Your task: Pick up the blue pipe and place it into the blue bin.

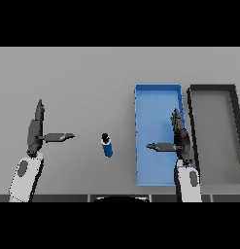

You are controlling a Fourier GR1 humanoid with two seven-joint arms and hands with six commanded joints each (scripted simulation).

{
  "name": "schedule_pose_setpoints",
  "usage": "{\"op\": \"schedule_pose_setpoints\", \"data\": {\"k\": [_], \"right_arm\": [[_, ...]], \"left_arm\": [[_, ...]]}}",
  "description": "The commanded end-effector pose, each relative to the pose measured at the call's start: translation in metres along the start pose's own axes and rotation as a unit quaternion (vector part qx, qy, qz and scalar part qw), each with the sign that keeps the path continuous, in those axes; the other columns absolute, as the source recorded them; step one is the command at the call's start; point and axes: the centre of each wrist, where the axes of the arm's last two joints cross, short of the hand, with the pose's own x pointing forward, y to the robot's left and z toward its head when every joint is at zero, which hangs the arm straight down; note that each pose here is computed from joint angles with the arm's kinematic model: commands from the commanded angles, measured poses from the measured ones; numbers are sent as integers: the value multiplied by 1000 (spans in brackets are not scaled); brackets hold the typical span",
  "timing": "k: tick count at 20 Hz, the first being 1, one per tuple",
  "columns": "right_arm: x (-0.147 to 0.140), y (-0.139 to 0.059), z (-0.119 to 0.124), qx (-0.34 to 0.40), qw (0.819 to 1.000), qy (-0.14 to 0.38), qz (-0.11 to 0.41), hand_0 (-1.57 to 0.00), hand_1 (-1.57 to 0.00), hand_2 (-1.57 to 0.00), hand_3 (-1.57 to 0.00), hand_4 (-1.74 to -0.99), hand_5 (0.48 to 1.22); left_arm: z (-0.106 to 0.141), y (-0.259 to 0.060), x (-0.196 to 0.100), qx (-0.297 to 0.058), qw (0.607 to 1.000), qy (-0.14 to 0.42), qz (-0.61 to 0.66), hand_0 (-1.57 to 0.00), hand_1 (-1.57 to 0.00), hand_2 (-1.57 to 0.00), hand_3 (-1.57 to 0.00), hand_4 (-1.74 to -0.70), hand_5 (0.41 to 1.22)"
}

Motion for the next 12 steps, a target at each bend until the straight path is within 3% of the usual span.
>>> {"op": "schedule_pose_setpoints", "data": {"k": [1, 6, 7, 8, 10, 12], "right_arm": [[0, 0, 1, 0, 1000, -1, 0, 1, 1, 1, 1, -1225, 617], [-1, 0, 10, 0, 1000, -8, 0, 1, 1, 1, 1, -1225, 617], [2, -6, 19, 30, 998, -33, 44, 1, 1, 1, 1, -1225, 617], [6, -6, 26, 50, 995, -45, 75, 1, 1, 1, 1, -1224, 618], [9, -10, 34, 62, 992, -46, 103, 1, 1, 1, 1, -1225, 620], [12, -5, 36, 69, 990, -45, 117, 1, 1, 1, 1, -1215, 618]], "left_arm": [[1, 0, 0, 0, 1000, -3, 0, 1, 1, 1, 1, -1074, 591], [13, 0, 0, 0, 1000, -14, 3, 1, 1, 1, 1, -1074, 591], [16, 10, 3, -84, 995, -31, -36, 1, 1, 1, 1, -1074, 591], [15, 22, 7, -131, 989, -34, -59, 1, 1, 1, 1, -1073, 590], [15, 39, 9, -177, 981, -28, -73, 1, 1, 1, 1, -1076, 587], [13, 38, 11, -196, 977, -32, -79, 1, 1, 1, 1, -1078, 591]]}}
